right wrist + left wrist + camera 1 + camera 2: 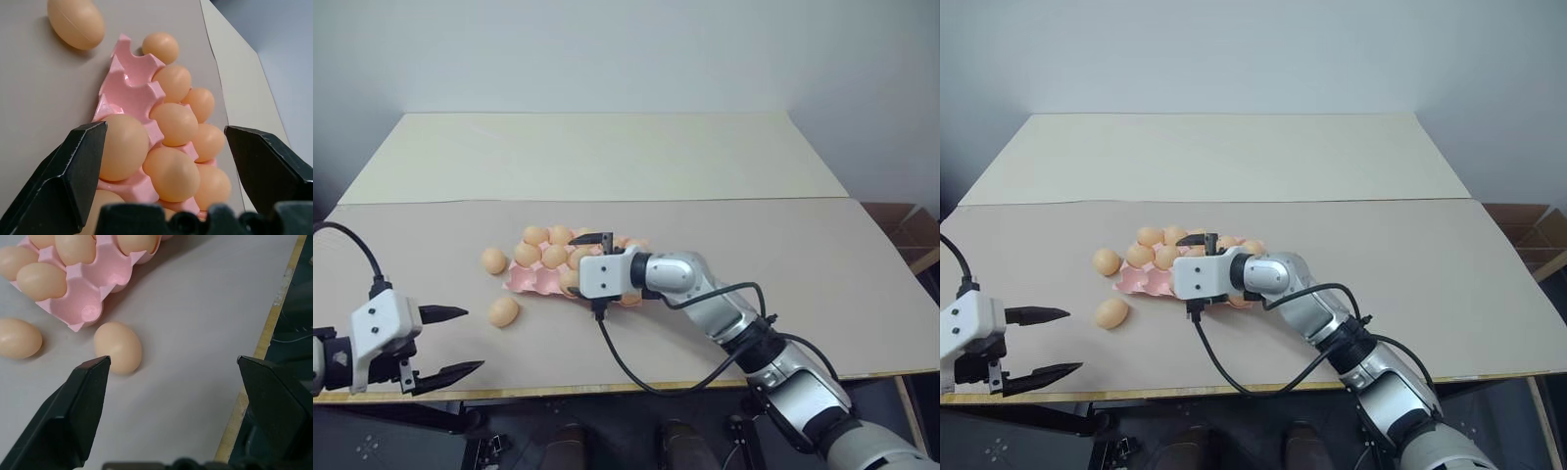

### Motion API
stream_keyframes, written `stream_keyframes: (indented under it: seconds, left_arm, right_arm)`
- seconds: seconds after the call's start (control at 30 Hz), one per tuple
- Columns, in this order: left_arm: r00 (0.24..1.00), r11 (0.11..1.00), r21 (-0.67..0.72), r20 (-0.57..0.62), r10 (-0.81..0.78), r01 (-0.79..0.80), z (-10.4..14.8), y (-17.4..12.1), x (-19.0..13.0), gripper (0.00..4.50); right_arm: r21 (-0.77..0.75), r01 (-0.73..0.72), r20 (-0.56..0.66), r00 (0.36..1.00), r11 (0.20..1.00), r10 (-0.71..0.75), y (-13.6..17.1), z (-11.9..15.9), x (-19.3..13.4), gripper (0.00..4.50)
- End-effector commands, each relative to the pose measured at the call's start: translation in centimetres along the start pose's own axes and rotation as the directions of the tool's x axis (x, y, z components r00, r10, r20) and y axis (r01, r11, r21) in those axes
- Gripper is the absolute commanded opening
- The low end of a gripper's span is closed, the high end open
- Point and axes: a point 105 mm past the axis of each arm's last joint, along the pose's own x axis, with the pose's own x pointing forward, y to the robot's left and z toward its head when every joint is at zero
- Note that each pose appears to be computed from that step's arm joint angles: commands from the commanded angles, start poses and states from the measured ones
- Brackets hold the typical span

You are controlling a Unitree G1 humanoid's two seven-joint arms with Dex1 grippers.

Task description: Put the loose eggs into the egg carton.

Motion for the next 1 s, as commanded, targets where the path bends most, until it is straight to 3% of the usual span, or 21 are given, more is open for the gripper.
stream_keyframes:
  seconds: [0.03, 0.2, 0.37, 0.53, 1.0]
  left_arm:
    - [1.000, 1.000, 0.022, -0.006, 0.010, -0.009, 0.3, 0.3, -0.3, 4.50]
    - [1.000, 0.999, 0.018, -0.009, 0.030, -0.029, 0.2, 0.5, -0.8, 4.50]
    - [0.998, 0.998, 0.006, -0.019, 0.057, -0.057, -0.4, 0.7, -1.1, 4.50]
    - [0.998, 0.998, 0.000, -0.025, 0.064, -0.064, -0.8, 0.6, -1.0, 4.50]
    - [0.995, 0.995, -0.015, -0.032, 0.098, -0.099, -0.7, 0.6, -1.4, 4.50]
  right_arm:
    - [-0.018, 0.059, 0.055, 0.997, 0.998, -0.058, -1.7, 1.8, -1.7, 4.48]
    - [0.088, 0.047, 0.064, 0.997, 0.995, -0.052, -2.7, 2.3, -6.0, 4.48]
    - [0.241, -0.056, 0.044, 0.998, 0.969, 0.047, -2.7, 2.3, -10.2, 4.48]
    - [0.471, -0.165, -0.005, 0.982, 0.866, 0.190, -0.9, 1.3, -13.7, 4.48]
    - [0.560, -0.177, -0.039, 0.970, 0.809, 0.239, 1.2, 2.0, -15.3, 4.48]
